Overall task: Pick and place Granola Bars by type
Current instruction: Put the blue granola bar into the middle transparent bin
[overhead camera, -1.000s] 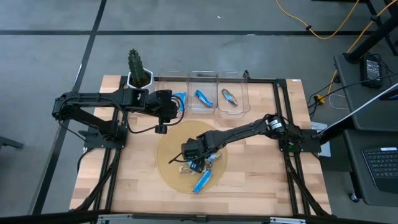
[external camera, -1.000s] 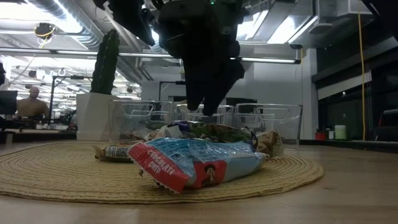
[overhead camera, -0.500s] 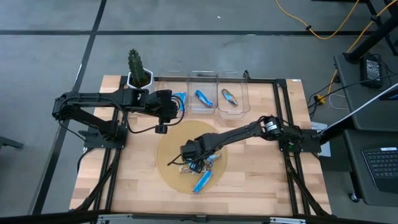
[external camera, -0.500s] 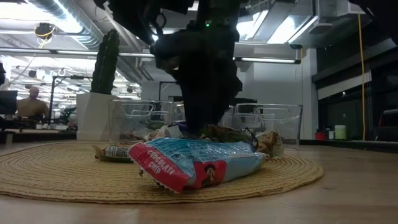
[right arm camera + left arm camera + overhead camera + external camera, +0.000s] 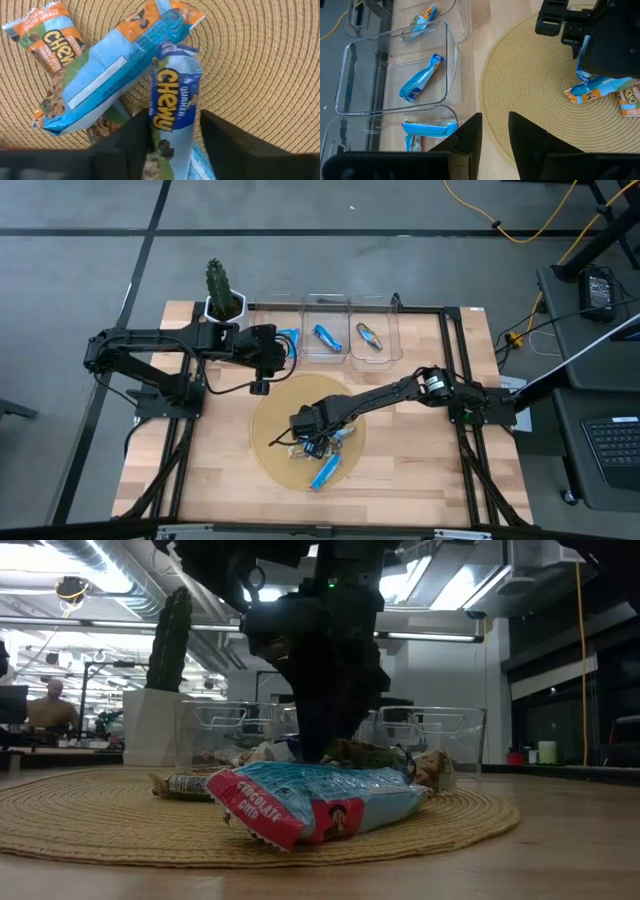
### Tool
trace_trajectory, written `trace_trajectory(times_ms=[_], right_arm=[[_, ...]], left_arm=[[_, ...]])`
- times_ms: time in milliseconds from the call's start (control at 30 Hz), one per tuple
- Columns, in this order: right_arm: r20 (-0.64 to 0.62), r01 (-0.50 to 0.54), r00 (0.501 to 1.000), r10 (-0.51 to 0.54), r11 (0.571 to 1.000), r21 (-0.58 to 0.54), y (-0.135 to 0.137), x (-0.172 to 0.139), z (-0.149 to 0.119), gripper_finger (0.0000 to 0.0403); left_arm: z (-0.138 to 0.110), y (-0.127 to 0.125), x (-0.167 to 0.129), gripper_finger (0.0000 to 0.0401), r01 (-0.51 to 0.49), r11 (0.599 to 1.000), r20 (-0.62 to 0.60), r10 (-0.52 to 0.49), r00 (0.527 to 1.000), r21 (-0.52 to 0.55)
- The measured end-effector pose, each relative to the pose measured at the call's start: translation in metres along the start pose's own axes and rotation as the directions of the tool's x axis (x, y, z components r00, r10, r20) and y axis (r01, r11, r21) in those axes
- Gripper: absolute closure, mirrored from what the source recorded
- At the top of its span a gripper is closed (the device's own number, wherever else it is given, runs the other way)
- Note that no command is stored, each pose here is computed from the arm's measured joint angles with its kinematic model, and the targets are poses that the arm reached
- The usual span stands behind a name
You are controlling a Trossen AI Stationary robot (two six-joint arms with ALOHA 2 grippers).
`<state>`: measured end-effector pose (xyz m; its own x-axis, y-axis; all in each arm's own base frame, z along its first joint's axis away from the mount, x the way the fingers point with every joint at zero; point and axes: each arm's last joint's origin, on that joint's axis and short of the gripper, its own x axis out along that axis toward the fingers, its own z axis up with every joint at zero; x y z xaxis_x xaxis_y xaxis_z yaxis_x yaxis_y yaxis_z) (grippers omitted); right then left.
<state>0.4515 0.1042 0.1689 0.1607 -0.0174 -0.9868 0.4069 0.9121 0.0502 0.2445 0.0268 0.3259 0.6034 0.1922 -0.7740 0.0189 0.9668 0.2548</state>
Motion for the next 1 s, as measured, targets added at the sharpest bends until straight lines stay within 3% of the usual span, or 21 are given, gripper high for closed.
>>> trace_trajectory(times_ms=[233, 300, 567, 733, 1000], right_arm=[[-0.048, -0.037, 0.998, 0.037, 0.999, 0.001, -0.001, -0.013, -0.003, 0.0362], [-0.058, -0.039, 0.998, 0.039, 0.999, 0.0, -0.002, -0.024, -0.004, 0.0381], [-0.04, 0.006, 0.999, -0.003, 0.997, 0.073, -0.006, -0.103, -0.02, 0.0359], [0.051, 0.007, 0.999, -0.014, 0.99, 0.137, -0.003, -0.152, -0.044, 0.0385], [0.056, 0.087, 0.993, -0.104, 0.964, 0.252, -0.002, -0.167, -0.066, 0.0371]], left_arm=[[0.0, 0.0, 0.0, 0.0313, 0.0, 1.0, 0.0, 0.0, 1.0, 0.002], [0.0, 0.0, 0.0, 0.0313, 0.0, 1.0, 0.0, 0.0, 1.0, 0.009], [0.0, 0.0, 0.0, 0.0313, 0.0, 1.0, 0.001, 0.0, 1.0, 0.019], [0.0, 0.0, 0.0, 0.0313, 0.003, 1.0, 0.002, -0.003, 1.0, 0.013], [0.0, -0.001, 0.0, 0.0313, 0.039, 0.999, 0.011, -0.039, 0.999, 0.013]])
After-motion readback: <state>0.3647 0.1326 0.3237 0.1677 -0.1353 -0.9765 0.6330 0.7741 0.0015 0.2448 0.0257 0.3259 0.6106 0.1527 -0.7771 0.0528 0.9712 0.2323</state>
